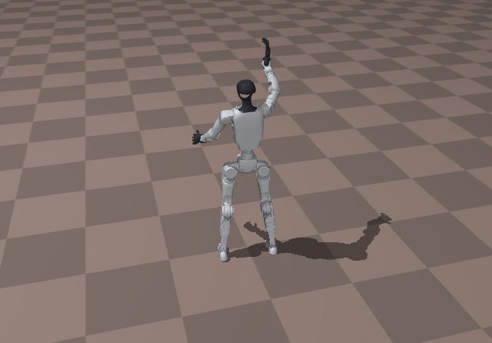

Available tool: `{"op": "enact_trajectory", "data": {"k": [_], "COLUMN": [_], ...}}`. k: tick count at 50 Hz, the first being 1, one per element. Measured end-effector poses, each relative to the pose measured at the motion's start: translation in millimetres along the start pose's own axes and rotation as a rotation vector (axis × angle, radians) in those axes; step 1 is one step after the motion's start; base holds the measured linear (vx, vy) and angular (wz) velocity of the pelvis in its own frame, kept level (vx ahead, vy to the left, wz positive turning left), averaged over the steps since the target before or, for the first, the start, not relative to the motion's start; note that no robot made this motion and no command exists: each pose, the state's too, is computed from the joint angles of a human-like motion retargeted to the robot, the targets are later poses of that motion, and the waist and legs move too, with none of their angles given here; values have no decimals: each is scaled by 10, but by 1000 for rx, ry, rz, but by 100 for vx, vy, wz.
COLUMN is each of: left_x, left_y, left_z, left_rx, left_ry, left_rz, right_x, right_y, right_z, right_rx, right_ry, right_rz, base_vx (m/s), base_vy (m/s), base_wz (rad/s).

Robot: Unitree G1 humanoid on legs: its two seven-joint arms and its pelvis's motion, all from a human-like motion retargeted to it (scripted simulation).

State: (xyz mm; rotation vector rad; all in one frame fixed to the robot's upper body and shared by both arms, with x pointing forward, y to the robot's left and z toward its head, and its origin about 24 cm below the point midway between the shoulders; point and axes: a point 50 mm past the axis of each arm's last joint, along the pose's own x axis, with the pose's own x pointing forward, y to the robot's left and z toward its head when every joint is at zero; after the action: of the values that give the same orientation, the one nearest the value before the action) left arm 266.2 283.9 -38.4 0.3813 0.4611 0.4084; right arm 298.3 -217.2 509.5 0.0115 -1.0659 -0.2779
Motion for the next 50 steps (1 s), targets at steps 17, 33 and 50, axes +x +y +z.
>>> {"op": "enact_trajectory", "data": {"k": [17,33,50], "left_x": [-3121,-2497,-168], "left_y": [627,469,-1], "left_z": [-2776,-2608,1111], "left_rx": [-84,-111,184], "left_ry": [1220,1068,-504], "left_rz": [192,164,-300], "right_x": [-167,-117,-1334], "right_y": [-642,-448,383], "right_z": [3457,3363,-475], "right_rx": [281,209,-612], "right_ry": [-798,-803,-215], "right_rz": [-252,-189,709], "base_vx": [3,-2,-2], "base_vy": [-1,0,1], "base_wz": [-9,3,5]}}
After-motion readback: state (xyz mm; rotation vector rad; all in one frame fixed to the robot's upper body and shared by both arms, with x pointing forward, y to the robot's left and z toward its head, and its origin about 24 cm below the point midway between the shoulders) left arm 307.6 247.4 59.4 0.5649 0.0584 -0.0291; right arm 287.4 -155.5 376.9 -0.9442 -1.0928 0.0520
